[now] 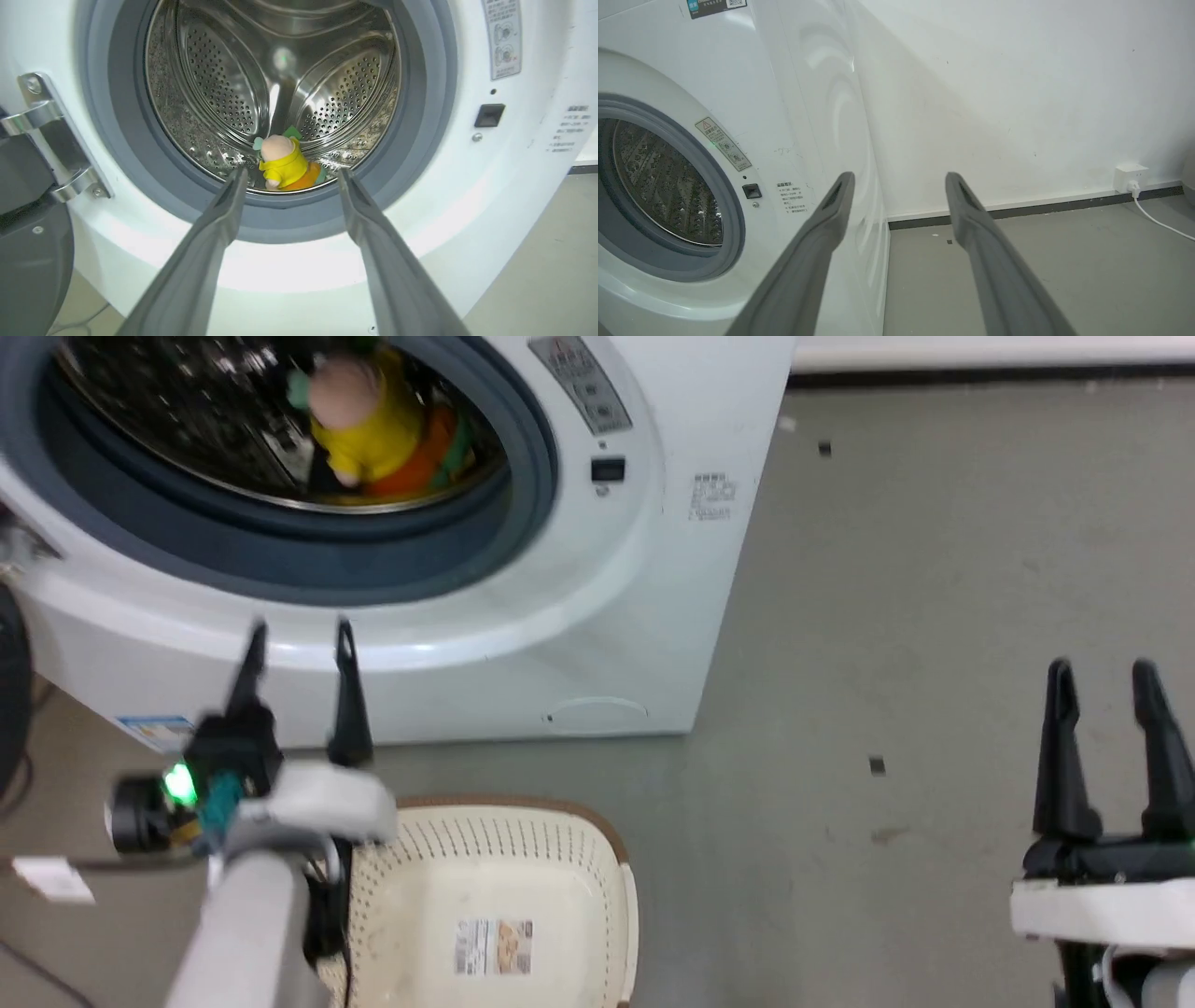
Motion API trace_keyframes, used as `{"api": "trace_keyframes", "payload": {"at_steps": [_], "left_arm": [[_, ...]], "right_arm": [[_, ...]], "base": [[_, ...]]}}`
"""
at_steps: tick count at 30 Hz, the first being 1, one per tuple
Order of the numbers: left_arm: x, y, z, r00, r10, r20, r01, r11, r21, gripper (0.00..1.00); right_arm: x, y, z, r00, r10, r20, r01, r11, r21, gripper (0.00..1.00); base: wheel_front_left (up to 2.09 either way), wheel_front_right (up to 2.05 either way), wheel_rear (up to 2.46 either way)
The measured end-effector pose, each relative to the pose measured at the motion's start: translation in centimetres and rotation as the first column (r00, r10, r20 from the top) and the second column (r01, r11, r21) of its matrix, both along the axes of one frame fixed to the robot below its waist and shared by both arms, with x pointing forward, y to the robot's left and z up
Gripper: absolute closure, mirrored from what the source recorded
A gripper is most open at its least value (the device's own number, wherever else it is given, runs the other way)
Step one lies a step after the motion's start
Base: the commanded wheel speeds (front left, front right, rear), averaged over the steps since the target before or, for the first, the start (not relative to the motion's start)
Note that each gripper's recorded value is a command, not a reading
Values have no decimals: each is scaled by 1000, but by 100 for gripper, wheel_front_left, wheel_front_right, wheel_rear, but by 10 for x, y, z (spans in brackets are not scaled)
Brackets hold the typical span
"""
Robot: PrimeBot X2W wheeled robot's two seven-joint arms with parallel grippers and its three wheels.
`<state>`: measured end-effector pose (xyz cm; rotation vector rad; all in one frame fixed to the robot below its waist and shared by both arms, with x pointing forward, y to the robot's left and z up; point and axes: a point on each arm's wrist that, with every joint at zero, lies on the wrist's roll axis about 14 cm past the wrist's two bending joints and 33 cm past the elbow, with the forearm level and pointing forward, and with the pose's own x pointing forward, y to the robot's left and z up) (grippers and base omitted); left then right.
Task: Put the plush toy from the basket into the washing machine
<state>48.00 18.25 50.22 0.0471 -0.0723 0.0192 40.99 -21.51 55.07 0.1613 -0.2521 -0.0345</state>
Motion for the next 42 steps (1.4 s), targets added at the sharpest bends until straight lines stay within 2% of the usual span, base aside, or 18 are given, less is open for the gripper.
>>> {"api": "trace_keyframes", "payload": {"at_steps": [9,18,19,42], "left_arm": [[-73,9,-3,999,44,-22,-44,999,-15,0],[-108,15,1,998,57,-9,-57,998,0,0],[-109,15,2,998,61,-5,-61,998,-3,100],[-108,12,4,999,50,-18,-50,999,-14,100]], "right_arm": [[-34,16,0,999,42,-20,-43,998,-42,0],[-55,29,-2,997,78,-31,-79,995,-56,0],[-55,30,-1,996,81,-28,-82,995,-57,100],[-54,33,-5,994,91,-62,-95,993,-72,100]], "base": [[0,0,0],[0,0,0],[0,0,0],[0,0,0]]}}
